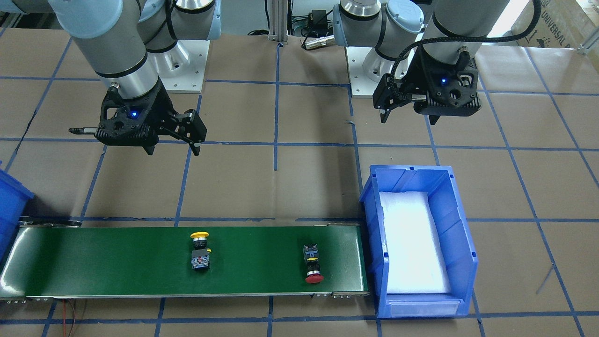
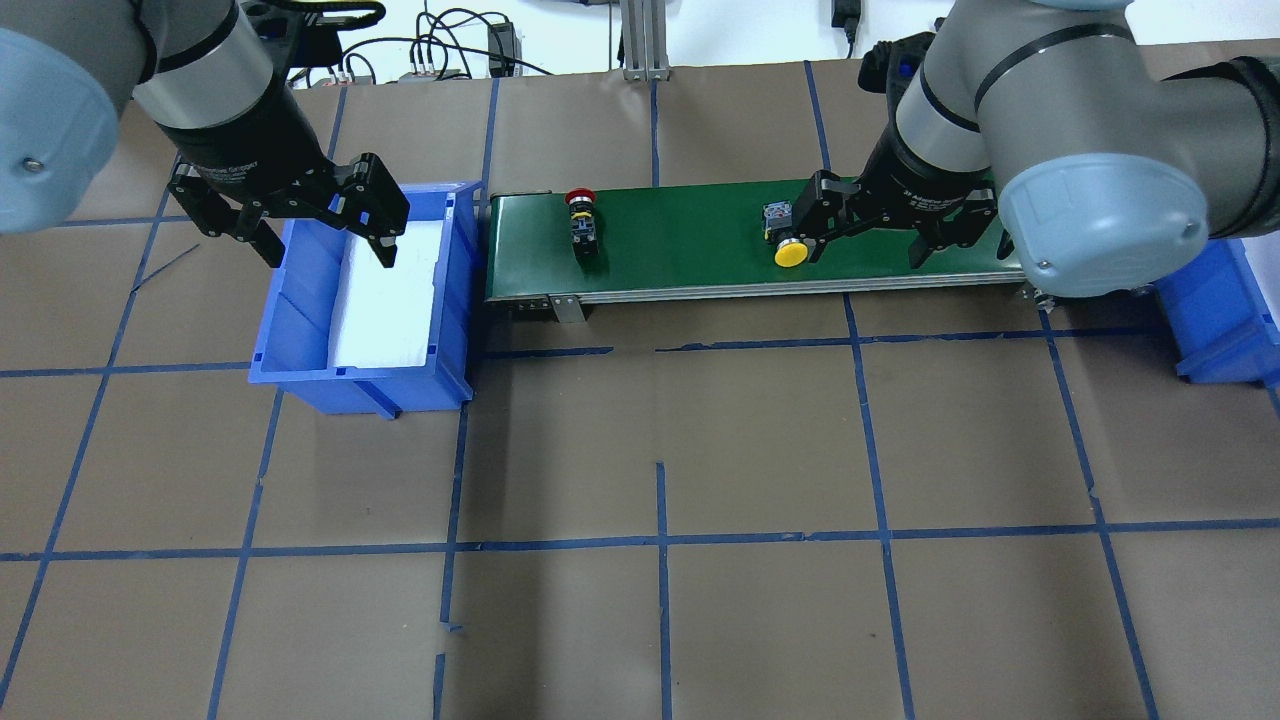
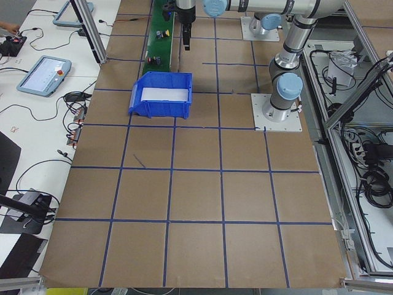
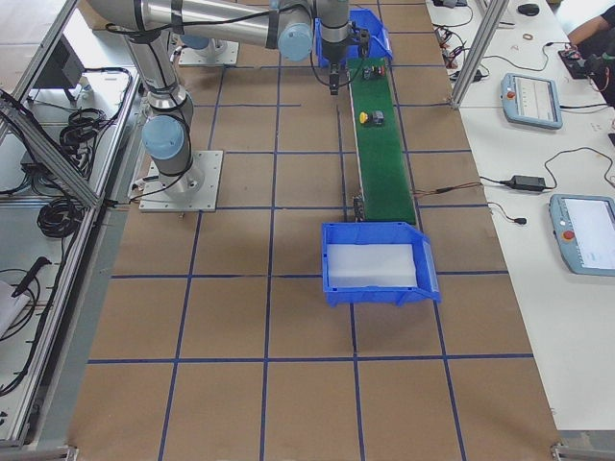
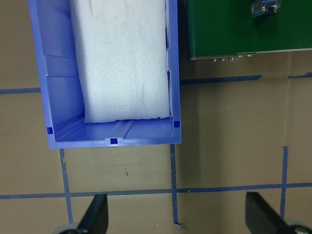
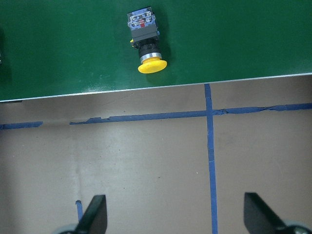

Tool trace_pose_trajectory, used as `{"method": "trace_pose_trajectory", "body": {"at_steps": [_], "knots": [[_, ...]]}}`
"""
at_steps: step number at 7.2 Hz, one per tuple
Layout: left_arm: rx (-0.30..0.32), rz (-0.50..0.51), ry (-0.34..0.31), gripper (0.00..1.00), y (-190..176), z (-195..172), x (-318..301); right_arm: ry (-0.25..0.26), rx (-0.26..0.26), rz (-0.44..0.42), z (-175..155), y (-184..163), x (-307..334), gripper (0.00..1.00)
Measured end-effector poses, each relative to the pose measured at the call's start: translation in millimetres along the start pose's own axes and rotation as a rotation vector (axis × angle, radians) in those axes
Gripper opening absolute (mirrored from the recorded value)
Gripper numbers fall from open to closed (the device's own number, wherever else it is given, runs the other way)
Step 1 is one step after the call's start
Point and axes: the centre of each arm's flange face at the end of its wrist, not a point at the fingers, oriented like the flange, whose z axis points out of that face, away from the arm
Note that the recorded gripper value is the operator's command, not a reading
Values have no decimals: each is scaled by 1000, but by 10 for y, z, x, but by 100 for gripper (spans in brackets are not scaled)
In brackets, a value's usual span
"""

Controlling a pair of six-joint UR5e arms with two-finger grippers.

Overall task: Transport two buttons from left to right
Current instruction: 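Grasp the yellow button on the conveyor with the right gripper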

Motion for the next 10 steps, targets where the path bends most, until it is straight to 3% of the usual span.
{"method": "trace_pose_trajectory", "body": {"at_steps": [3, 7, 10], "knots": [[3, -13, 2, 100, -22, -56, -13, 0, -1, -1, 5, 2, 1, 100], [-63, -34, 2, 100, -14, -89, -3, 0, -1, -1, 6, 2, 1, 100], [-74, -35, 6, 100, 3, -58, 17, 3, -3, -8, 15, 6, 4, 100]]}}
